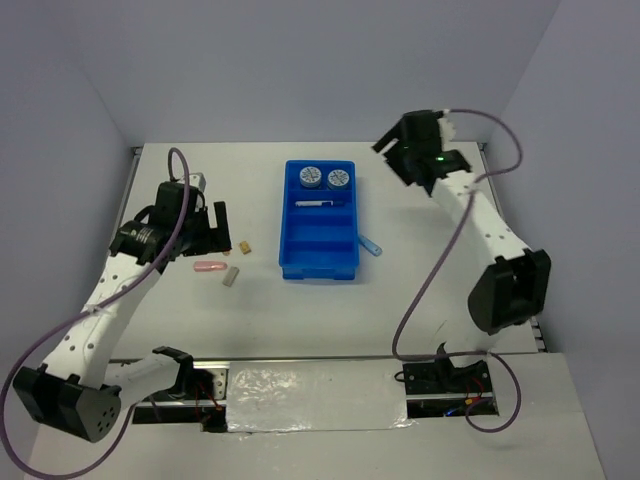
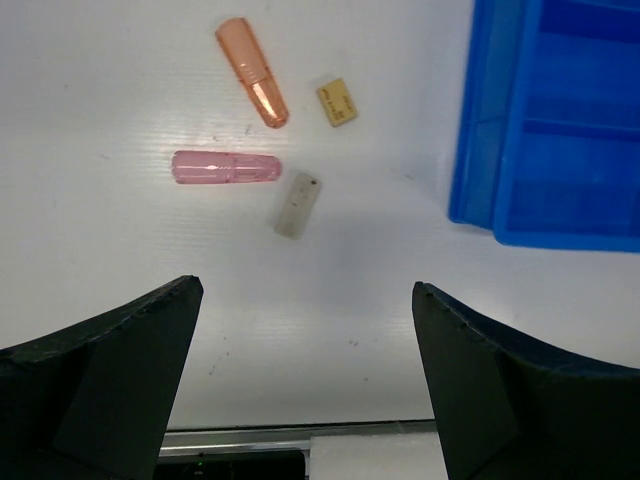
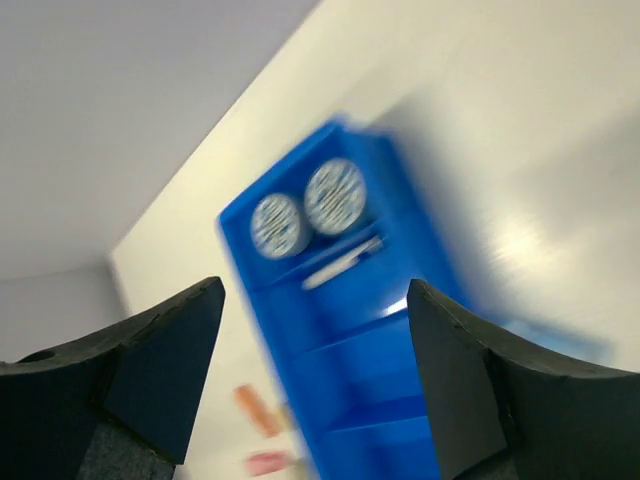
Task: Sort the stationery into containers
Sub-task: Pick up the stationery from the center of the board, then place the stationery in the storage box, then pick up the stationery from the center of the board, then place the stationery in the storage box.
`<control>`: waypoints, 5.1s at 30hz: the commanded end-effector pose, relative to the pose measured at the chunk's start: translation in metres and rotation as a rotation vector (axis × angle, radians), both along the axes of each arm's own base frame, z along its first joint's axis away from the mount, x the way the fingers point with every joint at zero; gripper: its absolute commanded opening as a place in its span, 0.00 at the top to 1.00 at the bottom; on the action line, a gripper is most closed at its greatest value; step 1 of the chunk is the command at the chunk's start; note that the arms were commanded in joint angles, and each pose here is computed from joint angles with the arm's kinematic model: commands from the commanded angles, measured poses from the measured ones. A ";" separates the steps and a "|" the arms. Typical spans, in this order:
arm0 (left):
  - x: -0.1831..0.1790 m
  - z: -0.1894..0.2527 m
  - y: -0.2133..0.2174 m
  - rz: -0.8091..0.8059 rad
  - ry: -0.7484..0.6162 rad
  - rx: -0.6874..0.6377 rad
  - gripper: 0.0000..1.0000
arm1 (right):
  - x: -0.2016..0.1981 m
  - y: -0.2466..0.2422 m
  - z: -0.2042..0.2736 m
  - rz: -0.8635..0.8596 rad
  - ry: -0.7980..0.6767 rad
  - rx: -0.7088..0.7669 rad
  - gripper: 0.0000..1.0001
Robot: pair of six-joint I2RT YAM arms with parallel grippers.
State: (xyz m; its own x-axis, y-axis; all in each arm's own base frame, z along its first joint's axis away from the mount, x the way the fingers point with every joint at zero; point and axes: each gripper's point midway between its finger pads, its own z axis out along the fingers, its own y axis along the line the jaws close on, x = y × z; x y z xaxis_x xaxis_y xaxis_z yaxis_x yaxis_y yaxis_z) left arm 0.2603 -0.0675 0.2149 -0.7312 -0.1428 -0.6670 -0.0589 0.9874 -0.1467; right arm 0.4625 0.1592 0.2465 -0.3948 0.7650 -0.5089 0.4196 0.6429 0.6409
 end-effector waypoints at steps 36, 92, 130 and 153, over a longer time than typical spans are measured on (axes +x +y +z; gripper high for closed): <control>0.039 -0.025 -0.003 0.052 0.052 -0.187 0.01 | -0.077 -0.023 -0.210 0.991 0.232 -0.654 0.28; 0.038 -0.069 0.069 0.370 0.248 -0.071 0.01 | -0.068 0.105 -0.131 1.377 -0.010 -0.729 0.48; 0.045 -0.206 0.076 0.853 0.491 -0.124 0.28 | -0.184 0.112 0.032 1.289 -0.374 -0.593 0.19; 0.140 -0.005 -0.065 0.629 -0.036 -0.630 0.84 | -0.171 0.081 0.058 1.137 -0.377 -0.726 0.19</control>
State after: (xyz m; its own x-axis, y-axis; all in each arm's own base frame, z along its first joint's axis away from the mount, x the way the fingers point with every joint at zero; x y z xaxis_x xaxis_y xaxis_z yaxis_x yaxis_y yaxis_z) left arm 0.3722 -0.0881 0.1874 -0.3996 -0.8108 -0.4277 -0.6058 0.5837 -0.5406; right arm 0.2899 0.2512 0.2709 -0.4083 -0.4002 -0.8204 -0.7127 0.7014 0.0126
